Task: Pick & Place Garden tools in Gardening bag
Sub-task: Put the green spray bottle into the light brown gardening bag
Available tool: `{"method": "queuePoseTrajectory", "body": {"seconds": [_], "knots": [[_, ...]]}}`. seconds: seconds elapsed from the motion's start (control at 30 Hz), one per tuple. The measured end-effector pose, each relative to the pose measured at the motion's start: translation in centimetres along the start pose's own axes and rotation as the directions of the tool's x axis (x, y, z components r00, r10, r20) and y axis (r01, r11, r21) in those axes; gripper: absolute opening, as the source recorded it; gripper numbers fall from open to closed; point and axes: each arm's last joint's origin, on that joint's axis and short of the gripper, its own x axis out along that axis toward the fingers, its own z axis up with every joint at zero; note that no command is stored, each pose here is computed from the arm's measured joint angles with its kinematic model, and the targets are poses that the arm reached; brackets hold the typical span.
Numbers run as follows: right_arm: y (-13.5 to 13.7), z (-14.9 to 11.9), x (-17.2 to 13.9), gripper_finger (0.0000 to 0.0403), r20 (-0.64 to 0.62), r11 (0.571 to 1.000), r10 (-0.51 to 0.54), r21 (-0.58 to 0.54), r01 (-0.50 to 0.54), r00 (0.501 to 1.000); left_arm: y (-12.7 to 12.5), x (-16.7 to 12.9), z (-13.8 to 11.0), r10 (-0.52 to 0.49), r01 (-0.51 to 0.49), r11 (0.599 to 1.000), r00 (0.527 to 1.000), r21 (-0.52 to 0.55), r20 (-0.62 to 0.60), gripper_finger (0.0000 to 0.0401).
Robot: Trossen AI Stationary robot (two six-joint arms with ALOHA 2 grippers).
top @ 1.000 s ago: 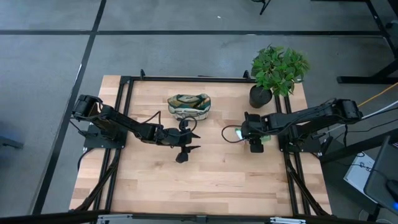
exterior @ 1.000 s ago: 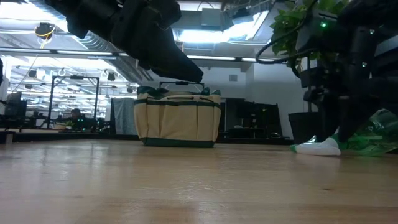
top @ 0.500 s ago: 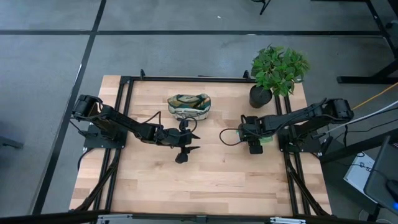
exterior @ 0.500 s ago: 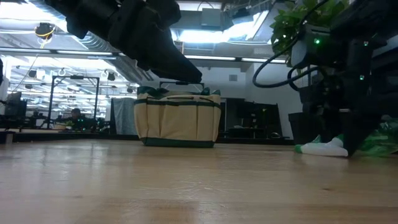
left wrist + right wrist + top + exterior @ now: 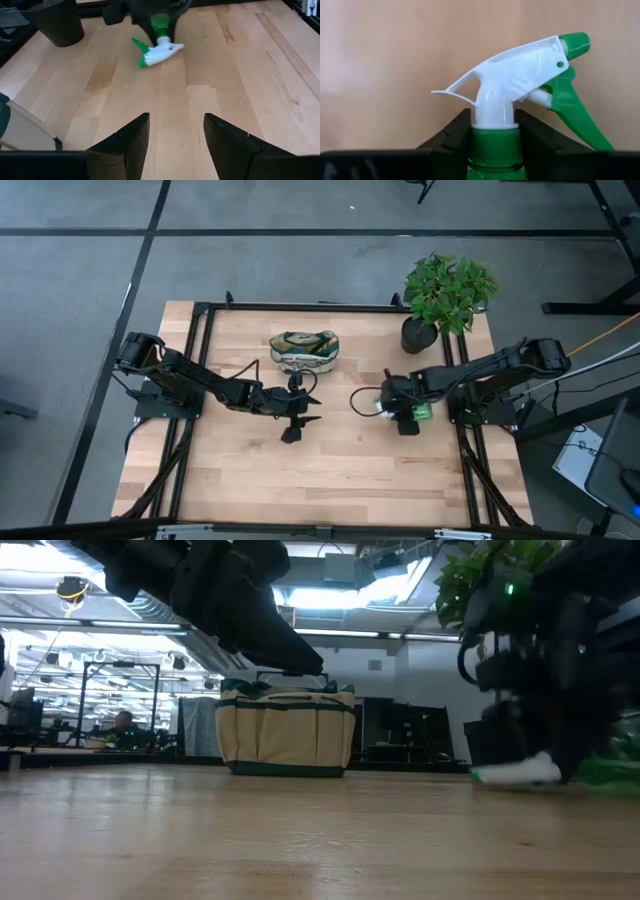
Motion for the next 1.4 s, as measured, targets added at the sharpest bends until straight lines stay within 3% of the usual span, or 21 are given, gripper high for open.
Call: {"method": "queuePoseTrajectory", "body": {"seconds": [0.23,0.37,0.47,0.6,0.77,0.97,1.1,1.23,1.4], "knots": [[1.0,1.1,-2.7,0.0129,0.247,0.995,0.078,-0.074,-0.062,0.966,-0.6,-0.1,0.0,-0.016,0.016,1.000,1.000,0.009,0.002,0.0183],[1.5,1.3,-5.3,0.0129,0.406,0.990,0.100,-0.135,-0.048,0.909,-1.1,-0.3,0.0,-0.031,0.031,0.999,1.000,0.018,0.003,0.0183],[2.1,1.7,-7.2,0.0129,0.549,0.979,0.126,-0.205,-0.014,0.826,-1.4,-0.4,0.0,-0.040,0.040,0.999,0.999,0.021,0.011,0.0182],[2.6,2.4,-9.6,0.0129,0.719,0.959,0.148,-0.272,0.080,0.679,-1.4,-0.4,0.5,-0.044,0.043,0.999,0.997,0.008,0.060,0.0182],[3.2,3.8,-11.1,0.0129,0.847,0.931,0.177,-0.310,0.195,0.501,-1.5,-0.6,1.7,-0.053,0.049,0.999,0.981,0.022,0.187,0.0182],[3.8,5.1,-11.2,0.0129,0.894,0.923,0.211,-0.316,0.222,0.394,-2.2,-1.3,3.8,-0.189,0.160,0.981,0.900,0.106,0.394,0.0182],[4.4,6.0,-10.5,0.0129,0.903,0.918,0.237,-0.329,0.220,0.359,-2.2,-1.8,4.6,-0.218,0.175,0.975,0.847,0.133,0.485,0.0182],[5.1,6.7,-9.2,0.0129,0.887,0.909,0.268,-0.362,0.207,0.375,-2.1,-2.0,5.0,-0.213,0.172,0.977,0.825,0.127,0.523,0.0183],[6.5,7.4,-7.4,0.0129,0.829,0.855,0.419,-0.498,0.146,0.370,-2.1,-2.0,5.1,-0.210,0.168,0.978,0.821,0.128,0.531,0.0183]]}}
